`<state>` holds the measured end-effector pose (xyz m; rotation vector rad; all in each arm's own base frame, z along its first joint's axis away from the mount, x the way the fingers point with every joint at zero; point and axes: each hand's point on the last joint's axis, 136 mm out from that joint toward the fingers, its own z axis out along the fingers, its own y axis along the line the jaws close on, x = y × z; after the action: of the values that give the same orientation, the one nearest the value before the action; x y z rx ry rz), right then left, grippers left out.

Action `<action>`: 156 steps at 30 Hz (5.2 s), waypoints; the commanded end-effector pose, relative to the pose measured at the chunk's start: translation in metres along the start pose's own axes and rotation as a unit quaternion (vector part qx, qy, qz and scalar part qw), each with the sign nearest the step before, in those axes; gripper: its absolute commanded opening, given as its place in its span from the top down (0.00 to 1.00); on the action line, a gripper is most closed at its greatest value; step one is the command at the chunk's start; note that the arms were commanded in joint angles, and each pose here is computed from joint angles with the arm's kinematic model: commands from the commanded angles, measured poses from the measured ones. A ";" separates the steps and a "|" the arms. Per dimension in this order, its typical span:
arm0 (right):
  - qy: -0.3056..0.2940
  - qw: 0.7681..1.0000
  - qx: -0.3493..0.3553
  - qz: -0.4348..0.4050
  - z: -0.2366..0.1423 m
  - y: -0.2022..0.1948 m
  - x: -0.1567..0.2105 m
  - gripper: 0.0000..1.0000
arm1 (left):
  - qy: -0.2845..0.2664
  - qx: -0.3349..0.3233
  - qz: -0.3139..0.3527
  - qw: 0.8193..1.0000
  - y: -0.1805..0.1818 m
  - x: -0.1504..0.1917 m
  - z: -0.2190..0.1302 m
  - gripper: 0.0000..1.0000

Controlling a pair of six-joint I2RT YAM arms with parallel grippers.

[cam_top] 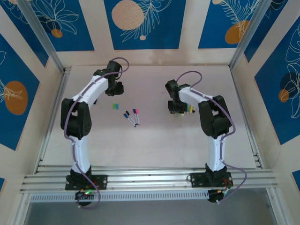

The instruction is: Open the pen caps

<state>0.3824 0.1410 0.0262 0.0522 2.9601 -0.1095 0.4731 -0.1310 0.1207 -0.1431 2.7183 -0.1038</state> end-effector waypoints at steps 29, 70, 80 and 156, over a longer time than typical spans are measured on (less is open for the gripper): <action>0.025 0.967 -0.212 -0.138 -0.053 0.208 0.052 0.79 | -0.012 0.239 -0.065 0.969 -0.047 0.048 -0.056 0.71; 0.045 0.984 -0.016 -0.170 0.009 0.177 0.055 0.77 | 0.013 0.240 -0.076 0.968 -0.042 0.058 -0.033 0.71; 0.064 0.989 -0.027 -0.127 0.024 0.159 0.056 0.98 | 0.010 0.243 -0.082 0.967 -0.042 0.058 -0.034 0.71; -0.067 0.922 -0.352 -0.143 -0.137 0.199 0.027 0.91 | 0.053 0.359 -0.088 0.928 -0.134 0.063 -0.029 1.00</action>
<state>0.3406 0.3491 0.1261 -0.4311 2.6886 0.8493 0.4126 -0.2596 0.1262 -0.2039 2.5903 -1.1341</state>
